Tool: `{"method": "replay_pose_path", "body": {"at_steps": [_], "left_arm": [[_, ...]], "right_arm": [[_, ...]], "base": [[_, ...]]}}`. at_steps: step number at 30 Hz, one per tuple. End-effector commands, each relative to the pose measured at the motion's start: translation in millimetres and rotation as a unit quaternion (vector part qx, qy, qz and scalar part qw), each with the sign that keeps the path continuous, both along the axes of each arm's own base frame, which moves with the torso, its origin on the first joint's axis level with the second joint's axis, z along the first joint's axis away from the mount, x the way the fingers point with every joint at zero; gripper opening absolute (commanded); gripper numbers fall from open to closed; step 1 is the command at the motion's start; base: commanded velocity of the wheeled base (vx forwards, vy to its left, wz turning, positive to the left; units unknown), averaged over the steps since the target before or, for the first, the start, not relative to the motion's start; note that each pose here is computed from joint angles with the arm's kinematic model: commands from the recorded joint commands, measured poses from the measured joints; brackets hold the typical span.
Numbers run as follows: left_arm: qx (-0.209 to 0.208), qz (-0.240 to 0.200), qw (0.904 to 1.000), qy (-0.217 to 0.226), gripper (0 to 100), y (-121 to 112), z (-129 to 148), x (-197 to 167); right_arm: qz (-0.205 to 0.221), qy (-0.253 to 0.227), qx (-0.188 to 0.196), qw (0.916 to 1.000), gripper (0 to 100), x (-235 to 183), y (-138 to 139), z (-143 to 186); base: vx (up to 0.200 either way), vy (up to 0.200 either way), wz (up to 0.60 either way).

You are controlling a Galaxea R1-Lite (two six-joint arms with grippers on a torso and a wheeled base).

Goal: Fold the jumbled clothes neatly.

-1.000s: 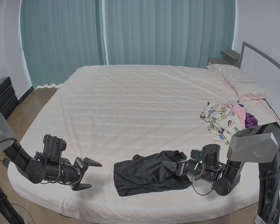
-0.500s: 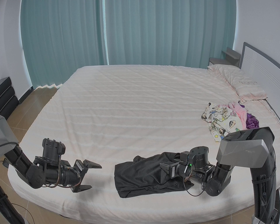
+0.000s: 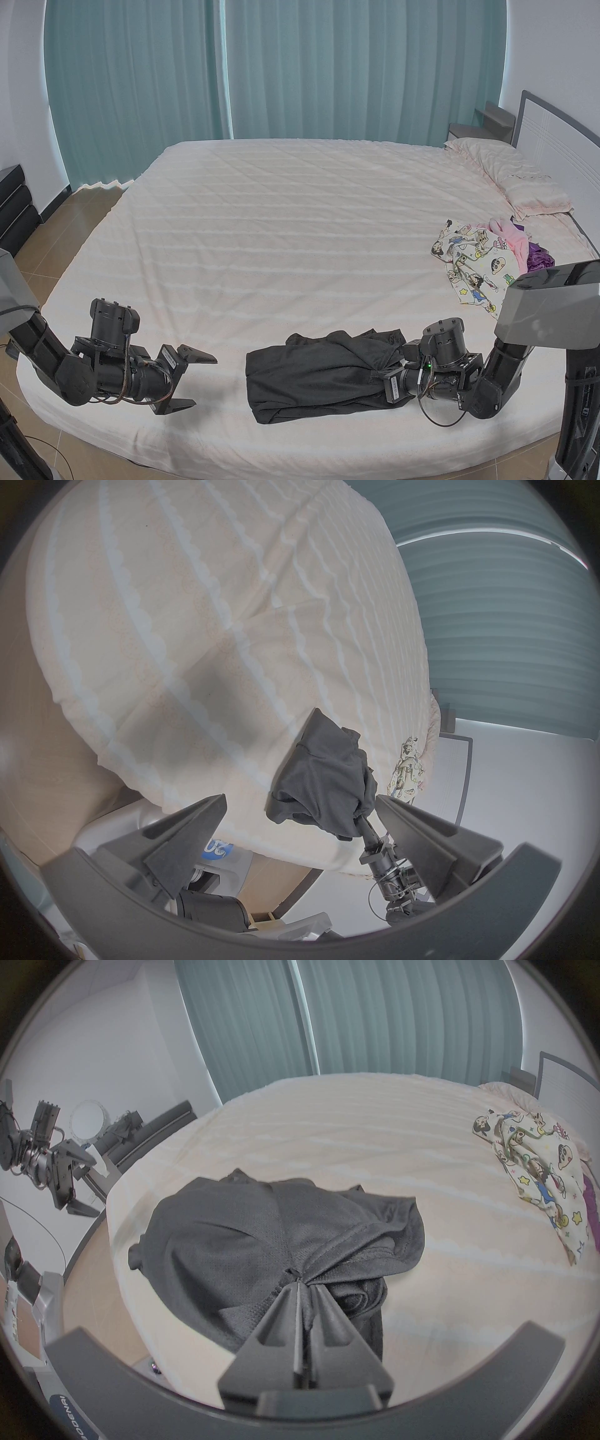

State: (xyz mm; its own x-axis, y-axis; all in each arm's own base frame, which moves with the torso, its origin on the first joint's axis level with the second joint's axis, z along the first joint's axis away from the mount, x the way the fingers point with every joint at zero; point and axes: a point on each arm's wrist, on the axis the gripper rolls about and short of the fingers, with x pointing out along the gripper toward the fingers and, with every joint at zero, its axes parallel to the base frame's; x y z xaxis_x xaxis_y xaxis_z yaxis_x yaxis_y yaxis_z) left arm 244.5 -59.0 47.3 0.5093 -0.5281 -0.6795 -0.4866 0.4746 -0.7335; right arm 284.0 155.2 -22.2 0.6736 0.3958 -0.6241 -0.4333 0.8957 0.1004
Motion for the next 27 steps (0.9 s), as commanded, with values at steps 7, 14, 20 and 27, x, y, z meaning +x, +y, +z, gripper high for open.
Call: {"method": "replay_pose_path", "body": {"at_steps": [7, 14, 20, 27], "left_arm": [[0.001, 0.001, 1.0, 0.0, 100, 0, 0, 0], [0.002, 0.001, 1.0, 0.002, 100, 0, -1, 0], [0.002, 0.001, 1.0, 0.002, 100, 0, -1, 0], [0.002, 0.001, 1.0, 0.002, 100, 0, -1, 0]], "right_arm": [[-0.003, 0.003, -0.017, 0.9998, 100, -3, -14, 6], [-0.015, -0.012, -0.014, 0.9997, 100, 0, -20, 13], [-0.042, -0.053, 0.031, 0.9973, 100, 18, -23, 37], [-0.073, 0.008, 0.138, 0.9877, 100, 35, -3, 26]], "base": [[0.0, 0.0, 0.0], [0.0, 0.0, 0.0], [0.0, 0.0, 0.0], [0.0, 0.0, 0.0]]}}
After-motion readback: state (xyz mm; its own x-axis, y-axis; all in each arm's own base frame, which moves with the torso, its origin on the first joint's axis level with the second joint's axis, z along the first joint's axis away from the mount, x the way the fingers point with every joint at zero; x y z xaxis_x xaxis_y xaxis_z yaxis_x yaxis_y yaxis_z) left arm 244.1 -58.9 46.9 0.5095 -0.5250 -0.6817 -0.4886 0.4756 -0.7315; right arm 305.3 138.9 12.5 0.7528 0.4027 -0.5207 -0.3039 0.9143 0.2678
